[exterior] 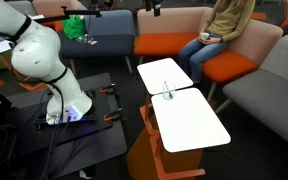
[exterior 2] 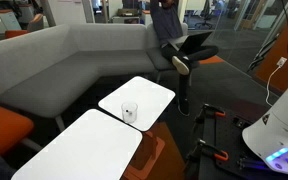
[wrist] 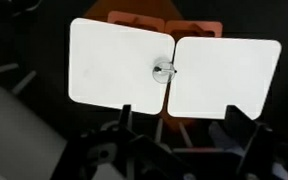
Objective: Remove the pen from the cup and put it on the table
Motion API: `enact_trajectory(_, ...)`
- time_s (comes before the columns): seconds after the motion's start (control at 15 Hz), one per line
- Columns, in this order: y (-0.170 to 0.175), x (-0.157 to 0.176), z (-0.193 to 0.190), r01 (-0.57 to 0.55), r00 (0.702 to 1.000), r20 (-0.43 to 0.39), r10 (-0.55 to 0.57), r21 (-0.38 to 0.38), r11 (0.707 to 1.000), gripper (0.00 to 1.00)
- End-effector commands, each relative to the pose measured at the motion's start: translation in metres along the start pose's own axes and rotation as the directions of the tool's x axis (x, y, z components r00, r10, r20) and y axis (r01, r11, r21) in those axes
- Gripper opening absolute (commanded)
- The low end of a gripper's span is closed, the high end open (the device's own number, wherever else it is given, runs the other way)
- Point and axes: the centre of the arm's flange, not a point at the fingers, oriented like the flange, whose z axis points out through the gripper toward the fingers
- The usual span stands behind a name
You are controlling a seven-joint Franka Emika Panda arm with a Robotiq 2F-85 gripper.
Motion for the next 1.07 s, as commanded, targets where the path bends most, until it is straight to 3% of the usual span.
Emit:
enact_trajectory(0.0, 0.0, 0.0, 0.0, 0.0, 1.0, 0.0, 0.0, 0.0, 1.0, 1.0)
enact_trajectory(0.53, 0.0, 0.0, 0.0, 0.0, 1.0, 0.0, 0.0, 0.0, 1.0, 1.0)
enact_trajectory(0.73, -0.006, 0.023, 0.016, -0.179, 0.983, -0.022, 0.18, 0.04, 0.983, 1.0)
enact_trajectory(1.0, -0.011, 0.067, 0.076, -0.372, 0.928, 0.061, 0.368, 0.114, 0.921, 1.0)
